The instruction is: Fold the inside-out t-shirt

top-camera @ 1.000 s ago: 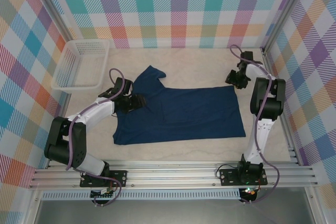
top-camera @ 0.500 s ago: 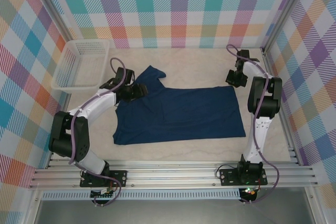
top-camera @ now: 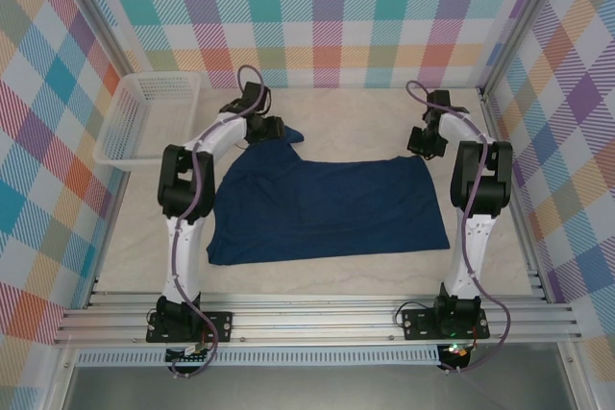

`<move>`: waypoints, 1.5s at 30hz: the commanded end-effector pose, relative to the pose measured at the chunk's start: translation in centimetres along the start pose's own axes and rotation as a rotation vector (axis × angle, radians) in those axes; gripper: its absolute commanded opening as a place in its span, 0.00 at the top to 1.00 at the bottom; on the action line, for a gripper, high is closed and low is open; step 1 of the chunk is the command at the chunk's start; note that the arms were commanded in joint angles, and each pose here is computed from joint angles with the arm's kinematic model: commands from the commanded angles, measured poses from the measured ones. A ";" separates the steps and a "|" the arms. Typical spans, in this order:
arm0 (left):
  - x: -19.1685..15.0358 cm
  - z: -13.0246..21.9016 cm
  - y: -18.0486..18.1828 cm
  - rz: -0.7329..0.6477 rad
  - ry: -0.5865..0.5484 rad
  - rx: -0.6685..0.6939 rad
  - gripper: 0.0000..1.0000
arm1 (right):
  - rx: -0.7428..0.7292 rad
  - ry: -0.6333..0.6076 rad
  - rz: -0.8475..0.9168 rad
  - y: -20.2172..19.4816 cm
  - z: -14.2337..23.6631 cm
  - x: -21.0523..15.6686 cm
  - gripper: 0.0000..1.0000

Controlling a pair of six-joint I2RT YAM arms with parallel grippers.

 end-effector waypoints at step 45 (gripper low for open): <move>7.0 0.0 1.2 -0.072 -0.083 -0.035 1.00 | 0.086 -0.168 0.097 1.9 5.2 1.4 1.00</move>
Point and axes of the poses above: each hand's point on the last joint's axis, 136 mm out from that joint toward the fingers, its own z axis back along the fingers, its own y axis along the line the jaws close on, x = y × z, the point moved 10 cm from there along z, back along the fingers, and after that the axes turned 12 degrees about -z, right-handed, at the moved point
